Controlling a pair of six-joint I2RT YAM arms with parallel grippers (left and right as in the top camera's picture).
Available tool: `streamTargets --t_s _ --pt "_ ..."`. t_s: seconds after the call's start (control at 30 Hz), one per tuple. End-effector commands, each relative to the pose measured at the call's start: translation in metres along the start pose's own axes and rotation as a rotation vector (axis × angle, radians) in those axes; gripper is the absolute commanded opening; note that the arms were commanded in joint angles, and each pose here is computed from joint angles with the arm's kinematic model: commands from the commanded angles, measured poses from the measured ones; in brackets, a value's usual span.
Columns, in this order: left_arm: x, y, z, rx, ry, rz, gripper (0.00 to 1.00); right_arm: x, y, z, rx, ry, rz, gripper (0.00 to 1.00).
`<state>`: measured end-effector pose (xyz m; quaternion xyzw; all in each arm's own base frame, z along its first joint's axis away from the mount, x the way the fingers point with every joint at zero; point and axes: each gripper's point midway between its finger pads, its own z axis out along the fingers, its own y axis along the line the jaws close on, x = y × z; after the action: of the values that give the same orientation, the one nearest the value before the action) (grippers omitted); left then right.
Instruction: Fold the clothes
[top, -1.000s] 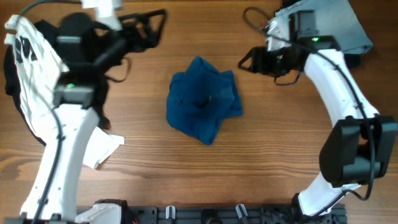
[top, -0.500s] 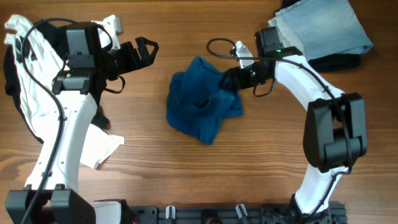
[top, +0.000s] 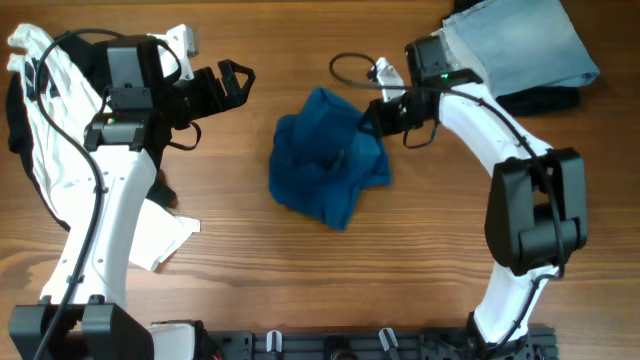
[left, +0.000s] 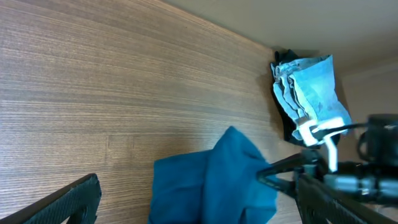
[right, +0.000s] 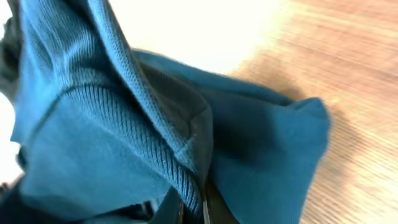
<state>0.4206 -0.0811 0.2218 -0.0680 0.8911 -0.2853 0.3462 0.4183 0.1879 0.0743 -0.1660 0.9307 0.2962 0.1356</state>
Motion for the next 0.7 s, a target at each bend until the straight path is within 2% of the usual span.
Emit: streamTargets --t_s 0.0,0.17,0.33,0.5,0.53,0.57,0.6,0.67 --pt "0.001 0.004 0.002 -0.010 0.002 0.015 1.00 -0.044 0.022 -0.058 0.018 -0.137 -0.018 0.04" --pt "0.001 0.005 0.002 -0.011 0.004 0.014 1.00 -0.048 0.026 -0.074 0.051 -0.129 -0.007 0.04" --pt "0.001 0.005 0.002 -0.011 0.004 0.014 1.00 -0.045 -0.017 -0.073 0.273 -0.114 0.038 0.04" --pt "0.004 0.008 0.006 -0.015 0.017 0.007 1.00 -0.030 -0.055 -0.042 0.331 -0.032 0.083 0.08" --pt "0.005 0.008 0.006 -0.017 0.021 0.005 1.00 -0.026 -0.063 -0.033 0.332 -0.011 0.090 0.14" --pt "0.006 0.009 0.007 -0.019 0.025 0.003 1.00 -0.022 -0.071 -0.027 0.332 0.008 0.095 0.41" --pt "0.006 0.009 0.007 -0.019 0.026 0.002 1.00 -0.019 -0.076 -0.022 0.333 0.022 0.099 0.63" --pt "0.006 0.009 0.007 -0.019 0.026 0.002 1.00 -0.013 -0.085 -0.018 0.327 0.040 0.106 0.85"
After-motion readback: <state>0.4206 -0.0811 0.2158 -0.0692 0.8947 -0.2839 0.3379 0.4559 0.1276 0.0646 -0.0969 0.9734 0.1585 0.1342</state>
